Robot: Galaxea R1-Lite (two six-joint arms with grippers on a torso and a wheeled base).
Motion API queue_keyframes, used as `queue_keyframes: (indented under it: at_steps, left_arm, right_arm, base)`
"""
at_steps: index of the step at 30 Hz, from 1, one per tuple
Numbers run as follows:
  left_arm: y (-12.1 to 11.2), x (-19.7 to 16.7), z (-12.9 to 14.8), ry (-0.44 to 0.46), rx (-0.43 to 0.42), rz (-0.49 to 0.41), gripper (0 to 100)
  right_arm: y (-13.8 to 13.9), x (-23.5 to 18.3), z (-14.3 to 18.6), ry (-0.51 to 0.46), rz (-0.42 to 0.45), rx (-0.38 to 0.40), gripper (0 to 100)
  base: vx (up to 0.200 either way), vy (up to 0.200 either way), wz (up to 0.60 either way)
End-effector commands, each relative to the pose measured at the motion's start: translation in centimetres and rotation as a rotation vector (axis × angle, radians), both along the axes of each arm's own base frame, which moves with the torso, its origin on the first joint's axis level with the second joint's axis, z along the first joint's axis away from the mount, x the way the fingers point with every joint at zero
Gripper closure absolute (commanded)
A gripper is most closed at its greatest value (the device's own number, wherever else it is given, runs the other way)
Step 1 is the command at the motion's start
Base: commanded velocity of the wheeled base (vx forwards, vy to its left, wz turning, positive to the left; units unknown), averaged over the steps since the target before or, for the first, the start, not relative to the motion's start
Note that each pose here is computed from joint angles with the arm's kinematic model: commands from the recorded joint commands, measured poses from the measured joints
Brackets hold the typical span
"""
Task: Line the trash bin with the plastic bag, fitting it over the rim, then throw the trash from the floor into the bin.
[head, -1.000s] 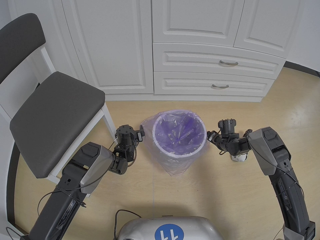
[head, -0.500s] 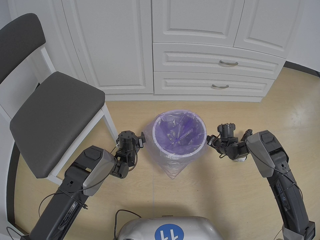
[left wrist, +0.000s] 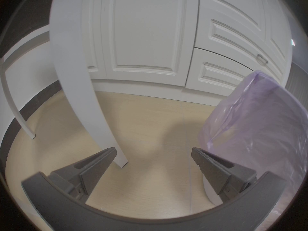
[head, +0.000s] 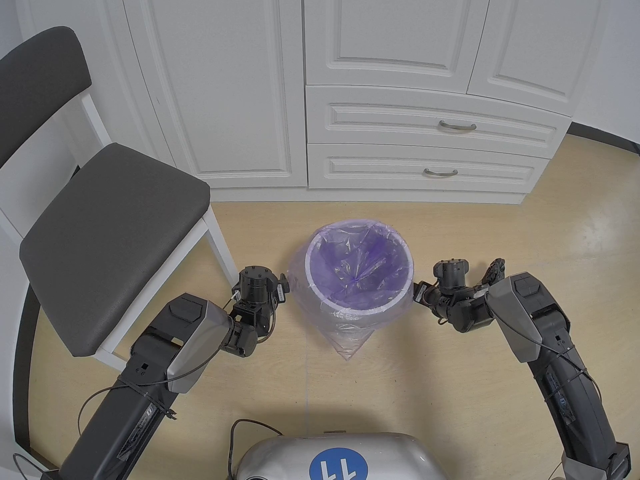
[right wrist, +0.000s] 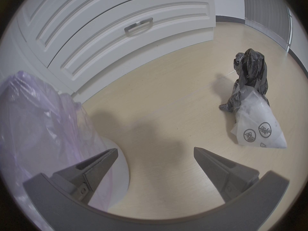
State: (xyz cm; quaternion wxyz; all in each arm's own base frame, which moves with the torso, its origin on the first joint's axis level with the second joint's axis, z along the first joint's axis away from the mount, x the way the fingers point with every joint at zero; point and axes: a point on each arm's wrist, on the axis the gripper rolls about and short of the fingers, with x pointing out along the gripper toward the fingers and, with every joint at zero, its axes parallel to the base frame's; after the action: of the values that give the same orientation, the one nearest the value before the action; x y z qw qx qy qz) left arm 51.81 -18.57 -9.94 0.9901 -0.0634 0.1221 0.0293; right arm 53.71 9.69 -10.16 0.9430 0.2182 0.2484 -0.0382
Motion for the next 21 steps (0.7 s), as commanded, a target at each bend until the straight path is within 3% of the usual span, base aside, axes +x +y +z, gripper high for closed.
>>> queue_keyframes:
  at_steps: [1, 10, 15, 18, 21]
  left_arm:
    - [0.1, 0.0, -0.4, 0.013, -0.007, 0.011, 0]
    - [0.2, 0.0, -0.4, 0.010, -0.009, 0.014, 0]
    - [0.2, 0.0, 0.3, -0.050, 0.006, 0.021, 0]
    - [1.0, -0.4, 0.3, -0.079, 0.086, 0.005, 0]
    - [2.2, -0.2, 0.2, -0.079, 0.110, 0.009, 0]
  right_arm:
    - [-0.3, -0.2, -1.3, 0.022, 0.007, -0.024, 0]
    - [-0.4, -0.2, -1.4, 0.026, 0.005, -0.029, 0]
    - [-0.4, 0.1, 0.5, 0.000, -0.009, -0.061, 0]
    - [-1.7, -1.3, 0.6, 0.064, 0.064, -0.167, 0]
    - [-1.9, -2.8, 1.9, 0.094, 0.143, -0.165, 0]
  base:
    - [0.000, 0.000, 0.00]
    - [0.000, 0.000, 0.00]
    - [0.000, 0.000, 0.00]
    - [0.000, 0.000, 0.00]
    - [0.000, 0.000, 0.00]
